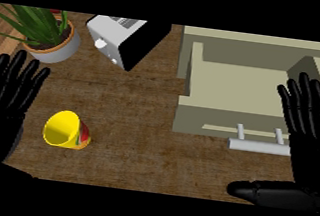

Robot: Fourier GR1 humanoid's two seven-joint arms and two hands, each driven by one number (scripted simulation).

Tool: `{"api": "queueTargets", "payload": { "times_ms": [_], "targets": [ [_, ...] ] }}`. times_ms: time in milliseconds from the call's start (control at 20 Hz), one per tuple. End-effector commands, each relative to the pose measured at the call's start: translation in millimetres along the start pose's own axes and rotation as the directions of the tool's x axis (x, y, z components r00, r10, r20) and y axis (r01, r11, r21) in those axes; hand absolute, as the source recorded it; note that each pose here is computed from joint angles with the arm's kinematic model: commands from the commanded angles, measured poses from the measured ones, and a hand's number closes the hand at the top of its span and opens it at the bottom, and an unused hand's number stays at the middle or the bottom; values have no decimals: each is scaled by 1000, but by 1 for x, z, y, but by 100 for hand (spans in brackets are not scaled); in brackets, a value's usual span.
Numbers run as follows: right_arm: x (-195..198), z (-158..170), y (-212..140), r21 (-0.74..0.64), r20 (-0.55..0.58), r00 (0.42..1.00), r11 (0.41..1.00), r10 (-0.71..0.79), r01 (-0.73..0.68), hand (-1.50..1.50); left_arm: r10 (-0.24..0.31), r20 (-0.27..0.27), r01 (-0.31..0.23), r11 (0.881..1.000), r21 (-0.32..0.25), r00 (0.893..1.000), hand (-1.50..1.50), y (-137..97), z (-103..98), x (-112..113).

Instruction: Pick up the cup, place it into the drawer and close the drawer

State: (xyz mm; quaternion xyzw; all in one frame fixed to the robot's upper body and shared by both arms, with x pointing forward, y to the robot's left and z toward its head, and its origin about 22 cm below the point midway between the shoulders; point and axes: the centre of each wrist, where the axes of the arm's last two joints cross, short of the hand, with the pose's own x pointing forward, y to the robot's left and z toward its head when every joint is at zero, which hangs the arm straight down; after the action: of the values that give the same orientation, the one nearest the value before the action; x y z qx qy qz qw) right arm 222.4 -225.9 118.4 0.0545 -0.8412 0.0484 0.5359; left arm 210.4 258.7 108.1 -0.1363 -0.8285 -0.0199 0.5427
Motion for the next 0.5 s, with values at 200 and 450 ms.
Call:
{"api": "queueTargets", "payload": {
  "times_ms": [200, 450],
  "targets": [
    [-8, 3, 1, 7, 10, 1000, 1000, -2, 2, -150, -5, -42, 6, 1000, 7, 999, -150, 9, 2, -6],
    [5, -7, 1, 6, 17, 1000, 1000, 2, -2, -150, -23, -50, 26, 999, 43, 998, -150, 15, -8, -7]
  ]
}}
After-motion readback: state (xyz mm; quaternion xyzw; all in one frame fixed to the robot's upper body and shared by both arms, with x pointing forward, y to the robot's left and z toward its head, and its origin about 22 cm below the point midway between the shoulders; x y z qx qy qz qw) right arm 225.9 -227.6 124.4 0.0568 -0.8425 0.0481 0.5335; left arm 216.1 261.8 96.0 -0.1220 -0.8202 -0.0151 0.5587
